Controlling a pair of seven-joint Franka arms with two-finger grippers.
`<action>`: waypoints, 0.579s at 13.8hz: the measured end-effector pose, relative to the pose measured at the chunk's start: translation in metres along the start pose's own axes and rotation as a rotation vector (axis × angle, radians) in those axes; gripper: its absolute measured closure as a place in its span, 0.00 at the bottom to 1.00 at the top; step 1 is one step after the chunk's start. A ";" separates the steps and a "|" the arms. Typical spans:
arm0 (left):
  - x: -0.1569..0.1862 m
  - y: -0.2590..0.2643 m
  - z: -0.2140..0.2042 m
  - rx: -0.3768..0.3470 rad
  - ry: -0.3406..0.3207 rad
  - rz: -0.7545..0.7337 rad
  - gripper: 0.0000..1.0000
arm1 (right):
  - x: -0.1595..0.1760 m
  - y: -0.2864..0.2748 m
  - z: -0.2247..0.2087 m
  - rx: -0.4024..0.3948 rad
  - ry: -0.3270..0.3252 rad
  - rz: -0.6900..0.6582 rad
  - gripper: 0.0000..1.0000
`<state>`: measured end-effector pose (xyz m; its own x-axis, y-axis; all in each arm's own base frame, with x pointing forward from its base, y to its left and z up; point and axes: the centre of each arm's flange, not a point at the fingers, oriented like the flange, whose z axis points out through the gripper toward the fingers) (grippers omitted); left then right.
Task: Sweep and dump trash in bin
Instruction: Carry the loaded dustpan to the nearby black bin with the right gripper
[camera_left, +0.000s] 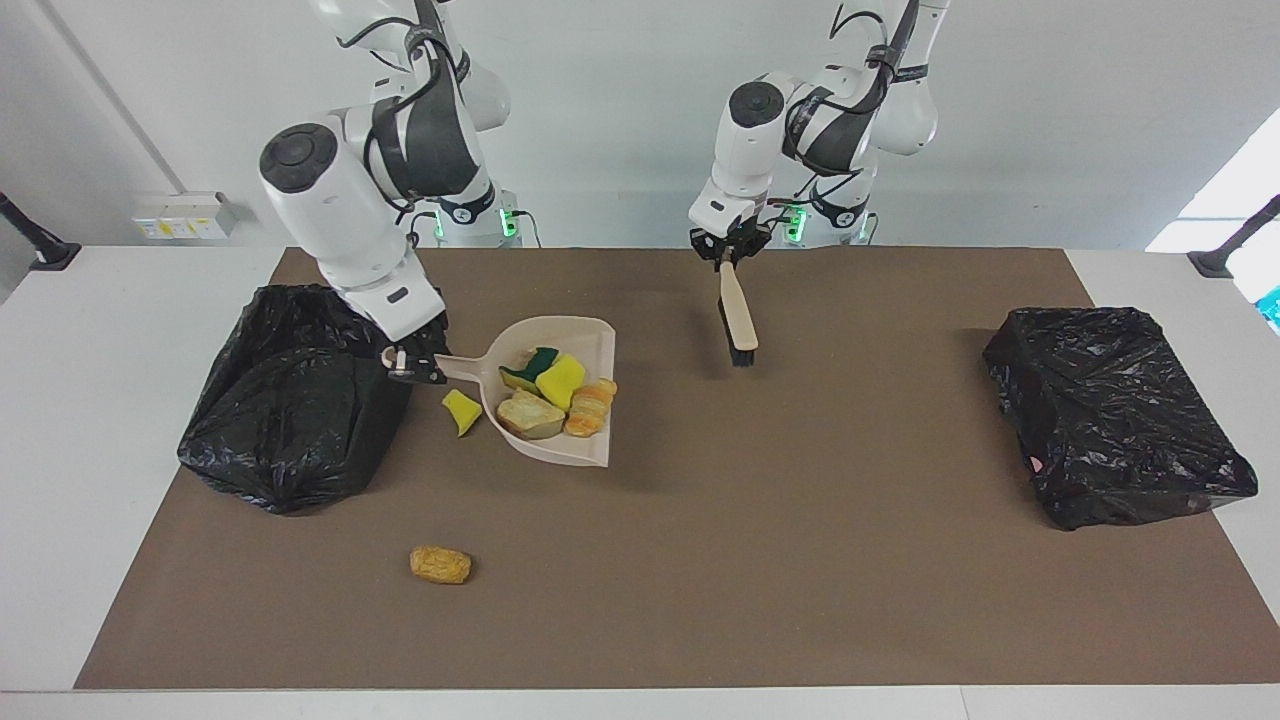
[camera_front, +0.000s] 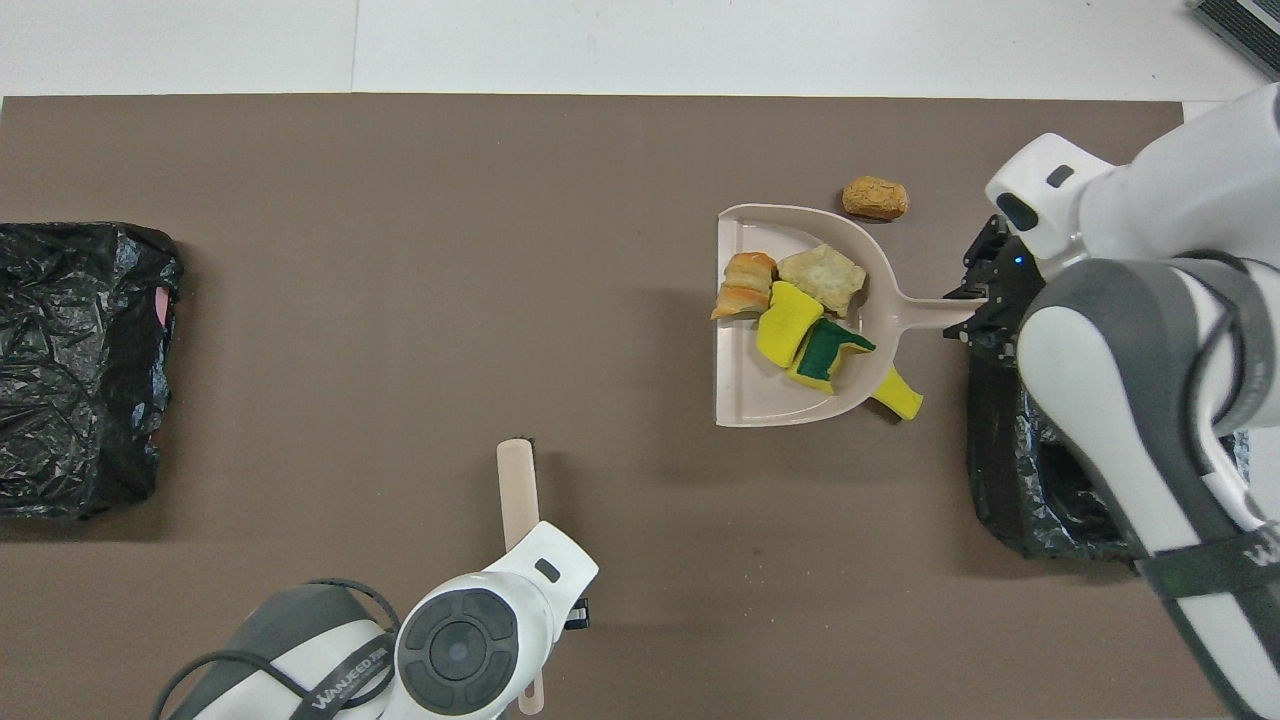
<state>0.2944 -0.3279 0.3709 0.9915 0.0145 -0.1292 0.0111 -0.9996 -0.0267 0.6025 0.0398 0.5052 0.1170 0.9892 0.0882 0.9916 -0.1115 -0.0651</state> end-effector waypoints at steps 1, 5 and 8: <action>0.000 0.008 0.012 0.004 0.000 -0.002 0.74 | -0.027 0.002 -0.008 0.006 0.001 0.006 0.68; 0.003 0.015 0.029 0.009 0.000 -0.007 0.74 | -0.139 0.006 -0.026 -0.010 -0.021 -0.039 0.68; 0.003 0.015 0.029 0.008 0.000 -0.006 0.74 | -0.214 -0.003 -0.034 -0.013 -0.068 -0.055 0.68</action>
<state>0.2939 -0.3424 0.3411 0.9914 0.0200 -0.1290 0.0155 -0.9992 -0.0356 0.5760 -0.1749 0.5204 0.0586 0.9980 0.0232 0.9971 -0.0574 -0.0491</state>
